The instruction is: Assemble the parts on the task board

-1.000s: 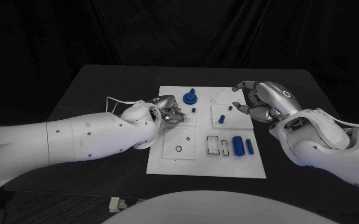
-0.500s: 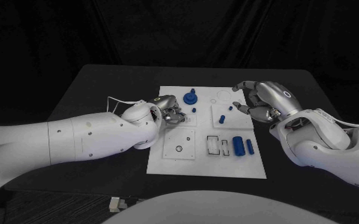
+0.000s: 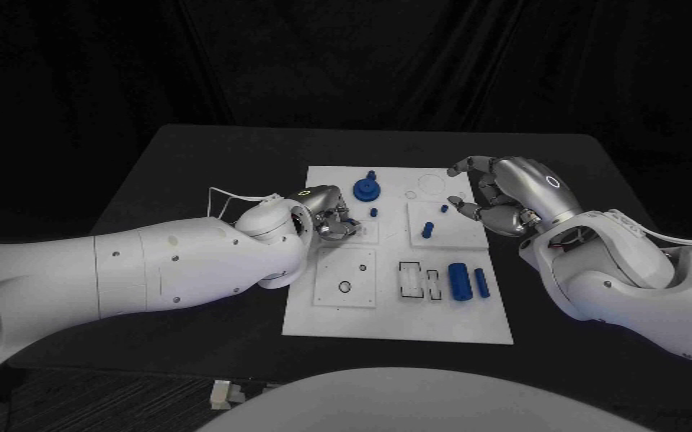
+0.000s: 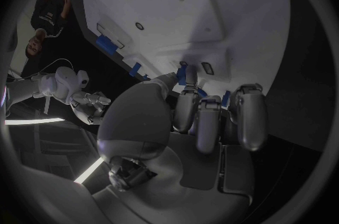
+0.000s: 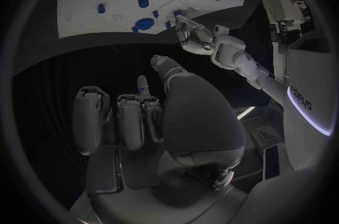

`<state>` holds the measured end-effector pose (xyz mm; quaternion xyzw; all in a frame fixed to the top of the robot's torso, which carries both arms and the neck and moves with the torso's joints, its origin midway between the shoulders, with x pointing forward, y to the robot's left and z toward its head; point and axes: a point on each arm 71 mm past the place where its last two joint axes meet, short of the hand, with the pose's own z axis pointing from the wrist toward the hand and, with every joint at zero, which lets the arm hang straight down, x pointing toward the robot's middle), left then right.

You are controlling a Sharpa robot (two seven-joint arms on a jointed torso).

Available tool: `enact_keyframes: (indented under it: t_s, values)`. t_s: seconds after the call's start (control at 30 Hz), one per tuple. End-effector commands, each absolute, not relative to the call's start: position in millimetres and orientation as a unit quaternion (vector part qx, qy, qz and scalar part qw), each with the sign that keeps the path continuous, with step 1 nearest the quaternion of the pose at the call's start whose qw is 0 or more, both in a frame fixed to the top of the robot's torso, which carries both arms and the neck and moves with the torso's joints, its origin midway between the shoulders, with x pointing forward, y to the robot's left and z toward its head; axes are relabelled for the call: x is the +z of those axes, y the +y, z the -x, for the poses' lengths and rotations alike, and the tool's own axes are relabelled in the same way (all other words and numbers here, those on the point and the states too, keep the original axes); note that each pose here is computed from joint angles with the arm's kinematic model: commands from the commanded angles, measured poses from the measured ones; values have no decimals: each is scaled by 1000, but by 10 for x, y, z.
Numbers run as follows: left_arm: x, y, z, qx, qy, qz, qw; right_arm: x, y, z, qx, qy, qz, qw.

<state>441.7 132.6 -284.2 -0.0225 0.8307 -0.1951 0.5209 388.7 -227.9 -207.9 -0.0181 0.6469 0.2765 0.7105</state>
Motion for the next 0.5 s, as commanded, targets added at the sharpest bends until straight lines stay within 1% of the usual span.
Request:
enact_keyframes:
  t_s: [0.03,0.5]
  values:
    - [-2907,1312,-4382,-192,843,11,502,-2075,-2277,-3879,279,641,16,715]
    - [-2930,1341,-4372,-180,850,10,494,-2077,-2281,-3879,278,642,17,714]
